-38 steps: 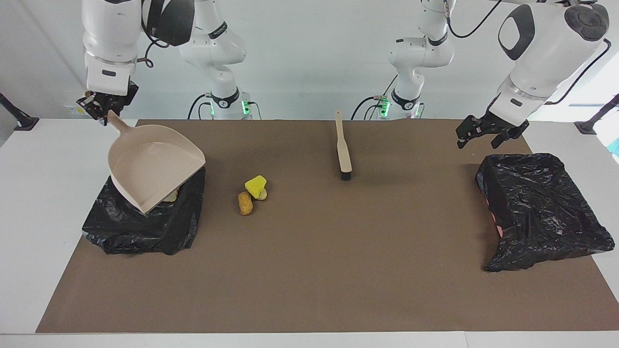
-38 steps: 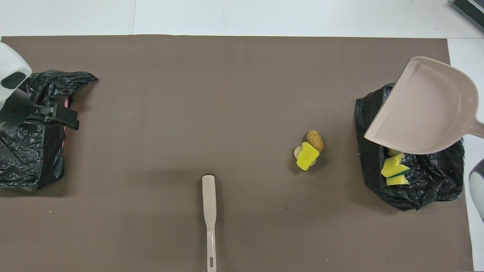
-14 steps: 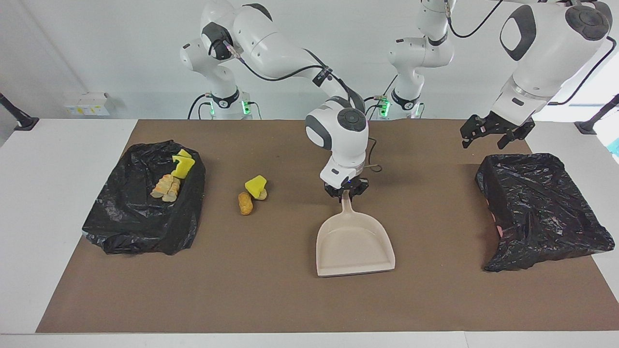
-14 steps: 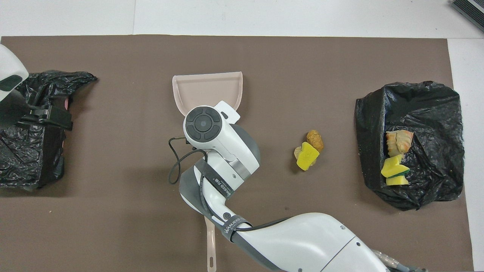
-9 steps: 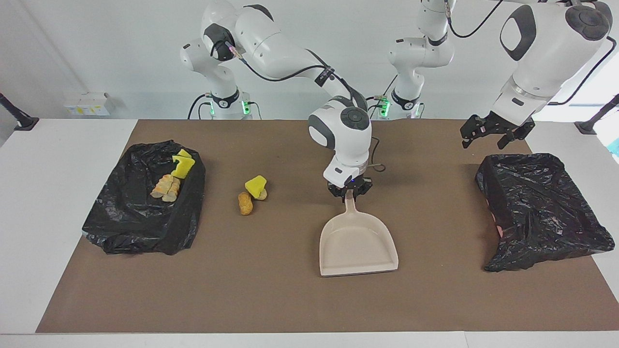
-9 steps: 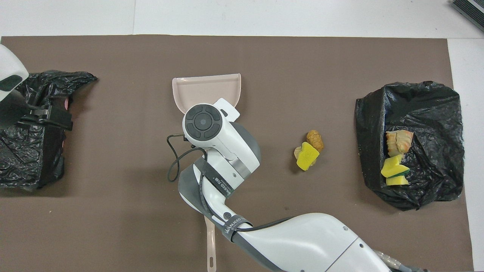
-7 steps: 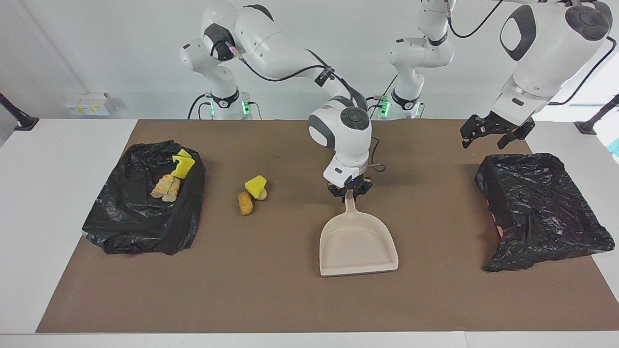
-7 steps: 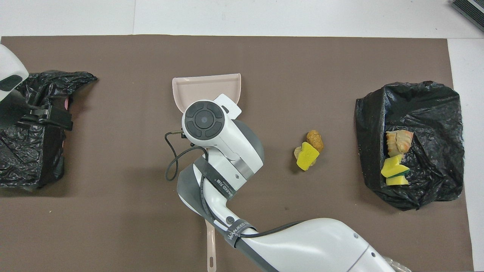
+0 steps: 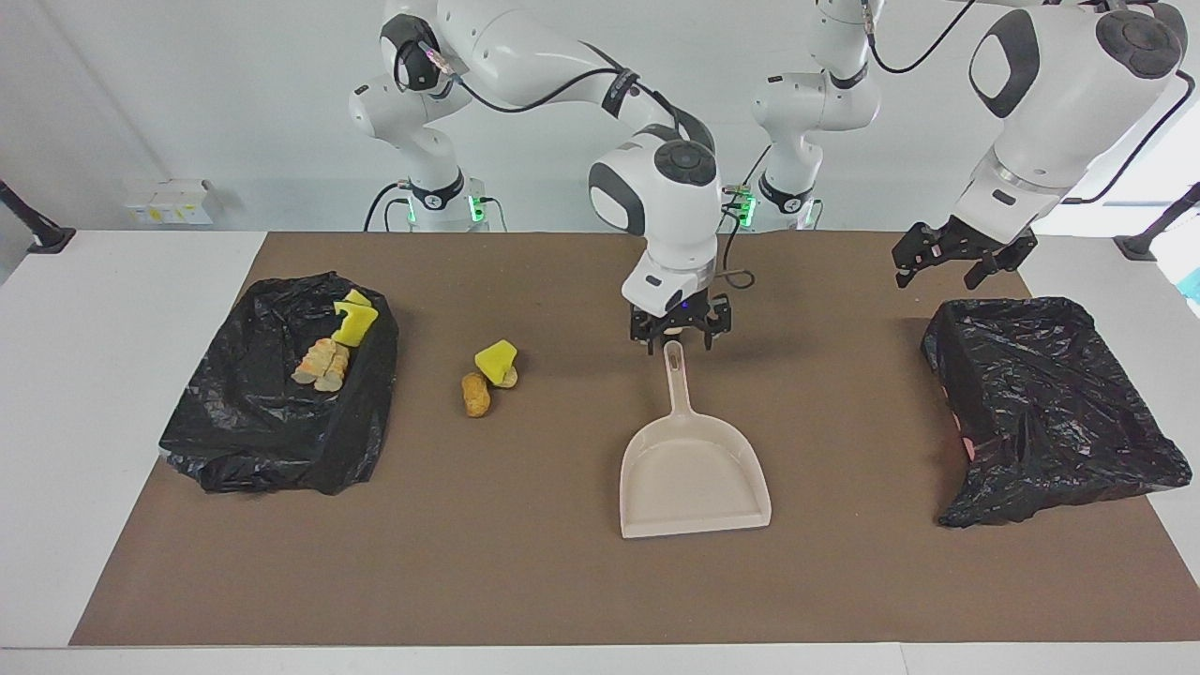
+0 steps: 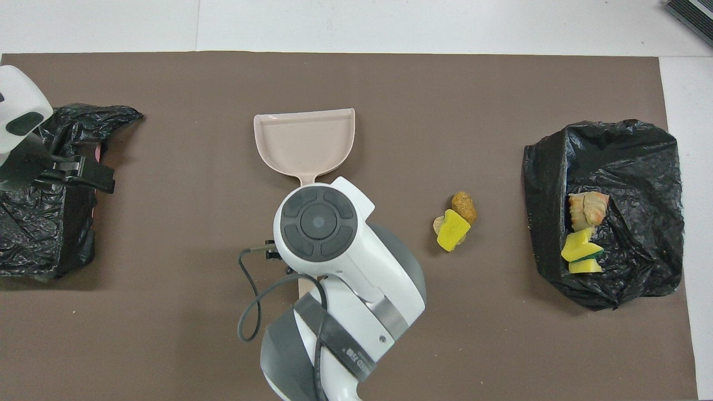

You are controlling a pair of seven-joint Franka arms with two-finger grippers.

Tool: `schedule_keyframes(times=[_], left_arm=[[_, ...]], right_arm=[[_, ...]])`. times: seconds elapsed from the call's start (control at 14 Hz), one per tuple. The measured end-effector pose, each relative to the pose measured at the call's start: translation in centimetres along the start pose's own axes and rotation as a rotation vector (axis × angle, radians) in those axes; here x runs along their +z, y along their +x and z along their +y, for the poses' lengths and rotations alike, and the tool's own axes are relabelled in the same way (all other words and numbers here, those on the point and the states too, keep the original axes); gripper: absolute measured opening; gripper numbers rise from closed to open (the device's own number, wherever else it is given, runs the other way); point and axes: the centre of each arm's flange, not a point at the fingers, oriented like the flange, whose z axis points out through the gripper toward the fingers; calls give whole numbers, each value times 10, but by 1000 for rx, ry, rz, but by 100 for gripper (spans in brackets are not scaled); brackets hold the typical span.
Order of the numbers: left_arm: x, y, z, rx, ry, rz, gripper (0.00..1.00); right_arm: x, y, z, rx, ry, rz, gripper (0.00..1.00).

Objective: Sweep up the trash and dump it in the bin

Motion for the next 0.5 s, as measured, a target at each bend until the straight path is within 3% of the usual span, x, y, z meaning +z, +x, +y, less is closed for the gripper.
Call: schedule_keyframes(times=[0.21,0.5], left_arm=[[2,3,30,49,1,7,100],[33,23,95,46,-1,10,100]], right_arm=[[28,-71,-8,-17,33,-104,100],[97,-135,-21,-3,54,-111,100]])
